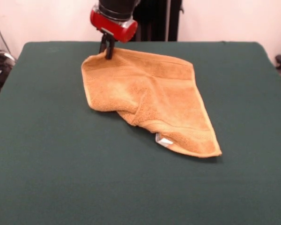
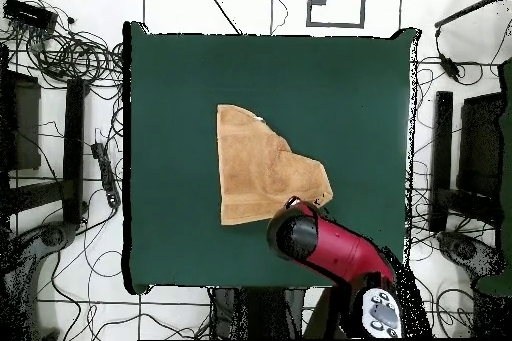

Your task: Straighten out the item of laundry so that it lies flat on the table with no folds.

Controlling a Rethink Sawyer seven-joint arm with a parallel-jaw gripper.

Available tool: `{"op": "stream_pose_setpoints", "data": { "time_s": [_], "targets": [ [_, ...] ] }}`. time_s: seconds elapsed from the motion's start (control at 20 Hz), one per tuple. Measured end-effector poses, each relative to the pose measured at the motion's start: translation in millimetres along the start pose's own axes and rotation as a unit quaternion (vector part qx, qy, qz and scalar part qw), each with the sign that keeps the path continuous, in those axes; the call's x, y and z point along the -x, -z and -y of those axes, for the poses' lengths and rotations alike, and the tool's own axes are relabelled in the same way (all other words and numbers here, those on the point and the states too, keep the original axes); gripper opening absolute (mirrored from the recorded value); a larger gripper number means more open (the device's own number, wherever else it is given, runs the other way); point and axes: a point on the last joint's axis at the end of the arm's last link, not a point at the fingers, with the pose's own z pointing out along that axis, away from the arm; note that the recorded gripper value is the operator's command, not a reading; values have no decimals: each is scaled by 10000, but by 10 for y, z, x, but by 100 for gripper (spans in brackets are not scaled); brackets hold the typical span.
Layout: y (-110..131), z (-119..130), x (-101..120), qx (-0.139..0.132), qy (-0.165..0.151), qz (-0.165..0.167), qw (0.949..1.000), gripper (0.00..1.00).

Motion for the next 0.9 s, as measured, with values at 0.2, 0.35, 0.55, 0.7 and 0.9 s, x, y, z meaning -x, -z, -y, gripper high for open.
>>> {"op": "stream_pose_setpoints", "data": {
  "time_s": [0.2,0.35,0.55,0.7,0.9],
  "targets": [
    [-21,70,16,-13,-47,-22,10000,0],
    [-35,115,36,-15,-94,-30,10000,0],
    [-56,124,49,-6,-105,13,9999,0],
    [-113,122,40,-6,-82,65,9999,0],
    [-227,123,-5,-17,-26,97,9999,0]
  ]
}}
